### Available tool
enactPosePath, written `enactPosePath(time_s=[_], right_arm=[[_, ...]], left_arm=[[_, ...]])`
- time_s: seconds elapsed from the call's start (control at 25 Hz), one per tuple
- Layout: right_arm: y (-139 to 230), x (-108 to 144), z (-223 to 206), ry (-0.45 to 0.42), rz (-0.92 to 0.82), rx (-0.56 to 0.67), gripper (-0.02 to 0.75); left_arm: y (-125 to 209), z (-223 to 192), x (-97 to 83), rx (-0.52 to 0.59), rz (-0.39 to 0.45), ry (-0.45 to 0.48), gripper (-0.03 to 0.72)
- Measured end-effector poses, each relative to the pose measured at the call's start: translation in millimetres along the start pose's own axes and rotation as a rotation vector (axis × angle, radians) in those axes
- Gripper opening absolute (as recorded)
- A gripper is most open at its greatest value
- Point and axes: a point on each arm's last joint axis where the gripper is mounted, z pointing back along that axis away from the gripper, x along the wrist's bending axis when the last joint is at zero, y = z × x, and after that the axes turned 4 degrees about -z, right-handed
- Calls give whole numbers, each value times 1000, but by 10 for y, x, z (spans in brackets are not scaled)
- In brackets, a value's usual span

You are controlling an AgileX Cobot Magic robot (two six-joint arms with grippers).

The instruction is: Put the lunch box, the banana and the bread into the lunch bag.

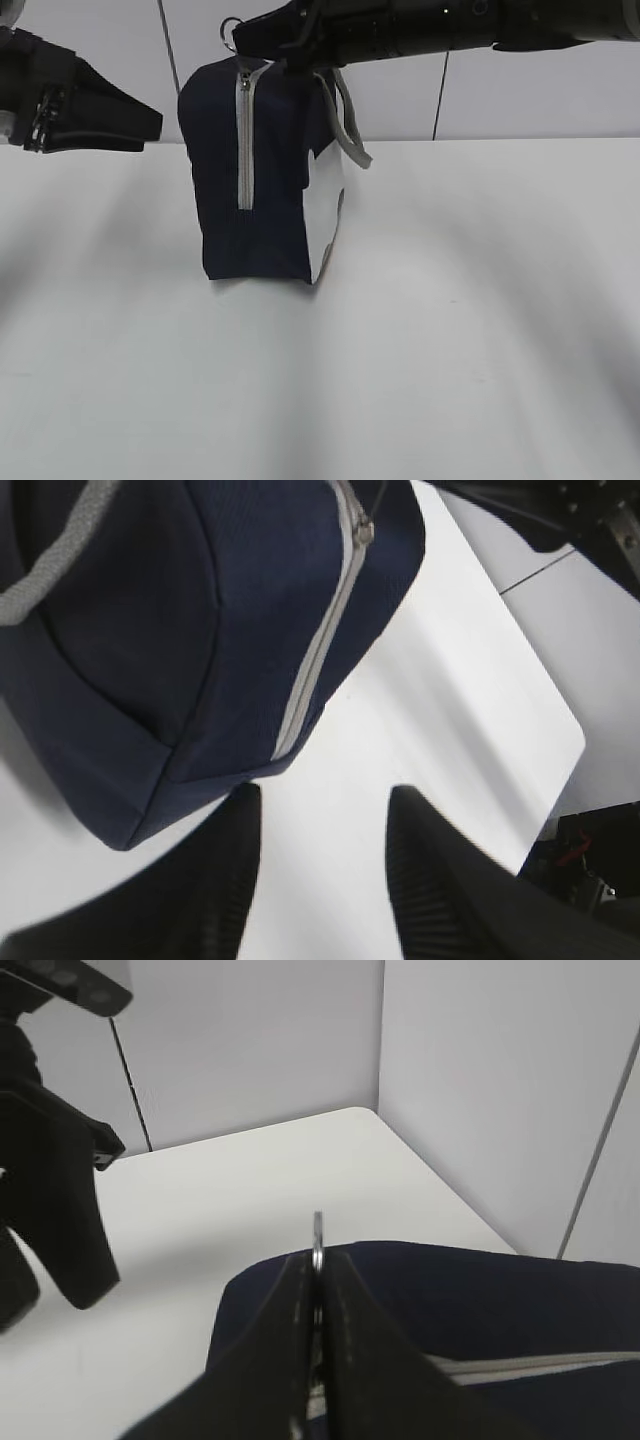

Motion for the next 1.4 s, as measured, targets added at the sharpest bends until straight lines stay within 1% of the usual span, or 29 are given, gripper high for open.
enactPosePath(time_s=[0.16, 0.28, 0.36, 0.44, 0.6, 0.72, 0.84, 1.0, 1.12, 1.24, 1.4], right_arm=[[-9, 25, 4, -33, -3, 11, -16], [6, 38, 5, -47, -5, 27, -16], [15, 39, 6, -49, -8, 37, -16], [21, 40, 6, -51, -7, 44, -16], [23, 42, 6, -53, -6, 47, -16], [26, 44, 7, -55, -4, 49, -16], [27, 45, 7, -56, -3, 50, -16], [26, 46, 7, -57, -7, 50, -16], [21, 45, 7, -57, -10, 49, -16], [21, 45, 7, -57, -10, 49, -16], [21, 45, 7, -57, -10, 49, -16]], left_arm=[[-42, -35, 56, -53, -59, -16, 308], [-67, -64, 135, -85, -113, -61, 308], [-72, -91, 183, -98, -122, -78, 313], [-68, -134, 225, -105, -140, -69, 333], [-44, -225, 306, -110, -204, -45, 404], [-44, -252, 332, -120, -292, -43, 415], [-42, -282, 341, -134, -344, -20, 417], [-11, -354, 401, -137, -327, 10, 408], [3, -397, 443, -144, -299, 19, 375], [-9, -397, 439, -160, -293, 25, 349], [-7, -404, 443, -161, -289, 30, 344]])
